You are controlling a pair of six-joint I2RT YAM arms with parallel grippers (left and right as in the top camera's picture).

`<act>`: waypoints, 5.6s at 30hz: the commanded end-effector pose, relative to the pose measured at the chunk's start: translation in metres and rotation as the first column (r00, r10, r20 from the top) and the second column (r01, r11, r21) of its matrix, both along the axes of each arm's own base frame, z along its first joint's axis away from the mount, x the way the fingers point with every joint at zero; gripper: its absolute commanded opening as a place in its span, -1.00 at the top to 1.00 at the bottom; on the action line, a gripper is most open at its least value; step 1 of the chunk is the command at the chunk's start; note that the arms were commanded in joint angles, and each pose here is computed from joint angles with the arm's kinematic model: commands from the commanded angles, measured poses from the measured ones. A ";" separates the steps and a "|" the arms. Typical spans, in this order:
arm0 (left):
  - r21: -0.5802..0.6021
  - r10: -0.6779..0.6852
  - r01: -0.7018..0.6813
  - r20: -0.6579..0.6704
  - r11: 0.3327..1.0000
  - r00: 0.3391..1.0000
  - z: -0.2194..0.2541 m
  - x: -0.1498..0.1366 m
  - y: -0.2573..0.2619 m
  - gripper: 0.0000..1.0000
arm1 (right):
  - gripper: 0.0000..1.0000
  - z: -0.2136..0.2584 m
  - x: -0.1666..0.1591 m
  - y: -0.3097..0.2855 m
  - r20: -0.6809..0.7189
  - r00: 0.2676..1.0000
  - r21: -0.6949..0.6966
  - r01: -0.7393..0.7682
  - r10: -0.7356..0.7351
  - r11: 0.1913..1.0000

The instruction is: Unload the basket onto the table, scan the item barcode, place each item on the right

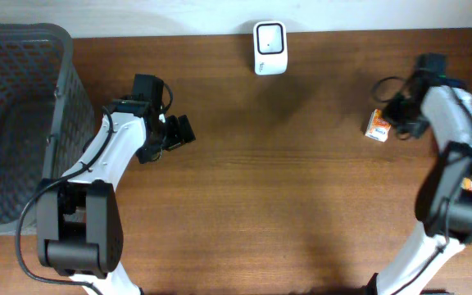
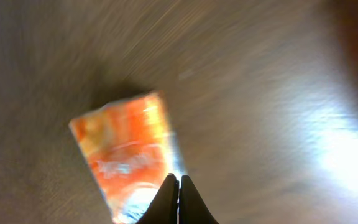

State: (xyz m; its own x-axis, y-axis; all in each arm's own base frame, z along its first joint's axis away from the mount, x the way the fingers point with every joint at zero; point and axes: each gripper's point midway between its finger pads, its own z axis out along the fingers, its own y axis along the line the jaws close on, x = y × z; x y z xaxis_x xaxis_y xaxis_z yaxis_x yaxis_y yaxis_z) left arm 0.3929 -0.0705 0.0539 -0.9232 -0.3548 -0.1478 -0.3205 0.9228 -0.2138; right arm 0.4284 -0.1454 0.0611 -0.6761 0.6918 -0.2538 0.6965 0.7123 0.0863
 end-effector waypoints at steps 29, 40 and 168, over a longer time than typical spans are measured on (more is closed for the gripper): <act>0.000 -0.012 0.012 0.027 1.000 1.000 0.009 0.004 0.000 -0.98 | 0.92 -0.059 -0.072 -0.082 -0.358 0.928 -0.294 -0.009 -0.101 0.956; 0.000 -0.012 0.012 0.031 1.000 0.999 0.010 0.004 0.000 -0.98 | -0.04 0.112 -0.035 -0.075 -0.036 0.999 -0.201 -0.009 0.002 0.980; 0.435 -0.428 0.019 0.877 0.900 0.216 0.107 -0.150 0.041 -0.98 | -0.97 0.099 -0.183 0.153 0.718 0.233 -0.618 -0.219 0.655 0.755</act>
State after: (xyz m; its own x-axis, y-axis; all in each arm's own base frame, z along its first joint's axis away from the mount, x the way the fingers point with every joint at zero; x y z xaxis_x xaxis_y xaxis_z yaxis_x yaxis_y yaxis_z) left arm 0.2405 -0.0410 0.1602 -0.0899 0.0736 -0.9932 0.2039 0.9775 0.0539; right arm 0.2455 0.0075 0.1628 -0.0637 0.0831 -0.9945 -0.0765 0.9932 0.0879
